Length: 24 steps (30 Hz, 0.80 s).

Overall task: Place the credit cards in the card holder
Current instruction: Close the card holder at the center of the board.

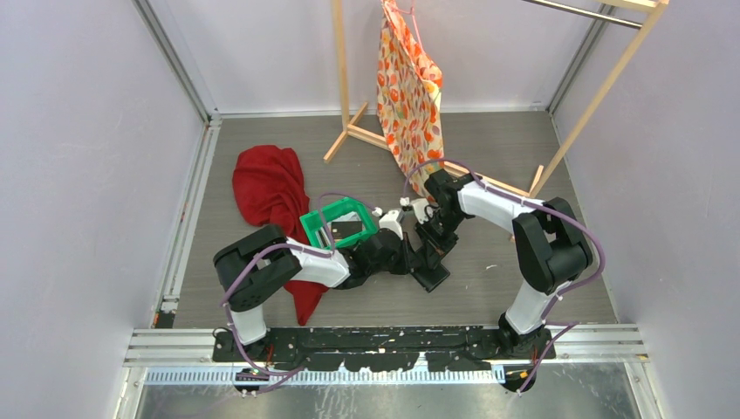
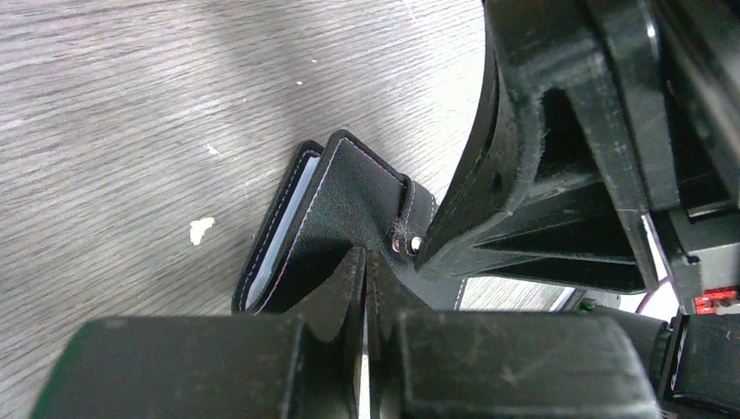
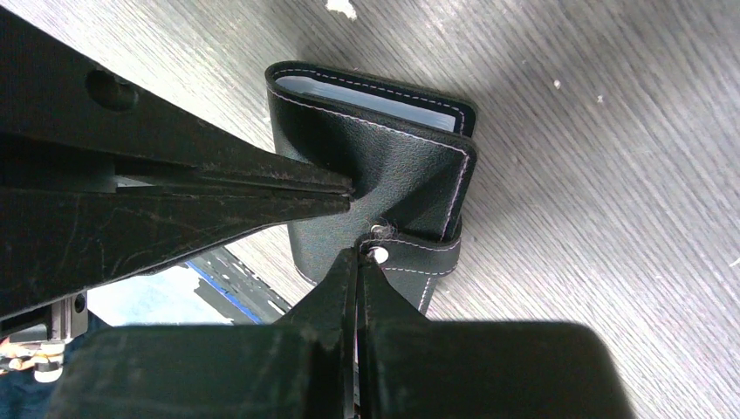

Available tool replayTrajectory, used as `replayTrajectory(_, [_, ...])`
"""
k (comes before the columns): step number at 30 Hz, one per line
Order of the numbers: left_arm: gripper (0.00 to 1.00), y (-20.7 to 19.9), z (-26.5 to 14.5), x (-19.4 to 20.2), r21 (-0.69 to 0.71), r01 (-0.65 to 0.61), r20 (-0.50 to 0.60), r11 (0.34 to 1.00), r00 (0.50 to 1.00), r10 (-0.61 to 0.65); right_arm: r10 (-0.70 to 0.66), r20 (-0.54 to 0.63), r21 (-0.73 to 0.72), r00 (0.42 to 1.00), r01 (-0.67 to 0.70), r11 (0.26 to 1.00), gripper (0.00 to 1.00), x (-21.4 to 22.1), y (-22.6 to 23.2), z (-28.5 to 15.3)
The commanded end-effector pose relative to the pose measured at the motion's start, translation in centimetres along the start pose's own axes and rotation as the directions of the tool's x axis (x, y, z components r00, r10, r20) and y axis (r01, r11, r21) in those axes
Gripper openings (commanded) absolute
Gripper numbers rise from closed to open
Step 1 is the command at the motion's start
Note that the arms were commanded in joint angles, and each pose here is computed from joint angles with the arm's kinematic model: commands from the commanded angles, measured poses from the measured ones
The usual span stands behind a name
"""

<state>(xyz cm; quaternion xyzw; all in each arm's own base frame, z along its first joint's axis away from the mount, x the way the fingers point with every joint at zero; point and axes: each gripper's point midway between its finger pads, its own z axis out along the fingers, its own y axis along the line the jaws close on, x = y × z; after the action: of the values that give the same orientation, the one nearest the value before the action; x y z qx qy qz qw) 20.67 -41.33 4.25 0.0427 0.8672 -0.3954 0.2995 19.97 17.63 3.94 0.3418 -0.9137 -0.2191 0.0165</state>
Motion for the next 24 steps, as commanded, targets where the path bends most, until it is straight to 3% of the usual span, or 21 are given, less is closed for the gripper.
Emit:
replayTrajectory(1, [0.03, 2.5, 0.2, 2.7, -0.062, -0.011, -0.084, 0.998, 0.996, 0.006, -0.032, 0.093, -0.015, 0.995, 0.033, 0.999, 0.01, -1.8, 0.7, -1.1])
replayTrajectory(13, [0.03, 2.5, 0.3, 2.8, -0.06, -0.005, -0.089, 0.998, 0.996, -0.001, -0.012, 0.097, -0.029, 0.995, 0.015, 0.999, 0.01, -2.1, 0.5, -0.7])
replayTrajectory(24, [0.03, 2.9, 0.2, 2.8, -0.071, 0.0, -0.087, 0.998, 0.996, -0.006, -0.055, 0.064, 0.059, 0.996, 0.051, 0.997, 0.01, -0.4, -0.5, -1.7])
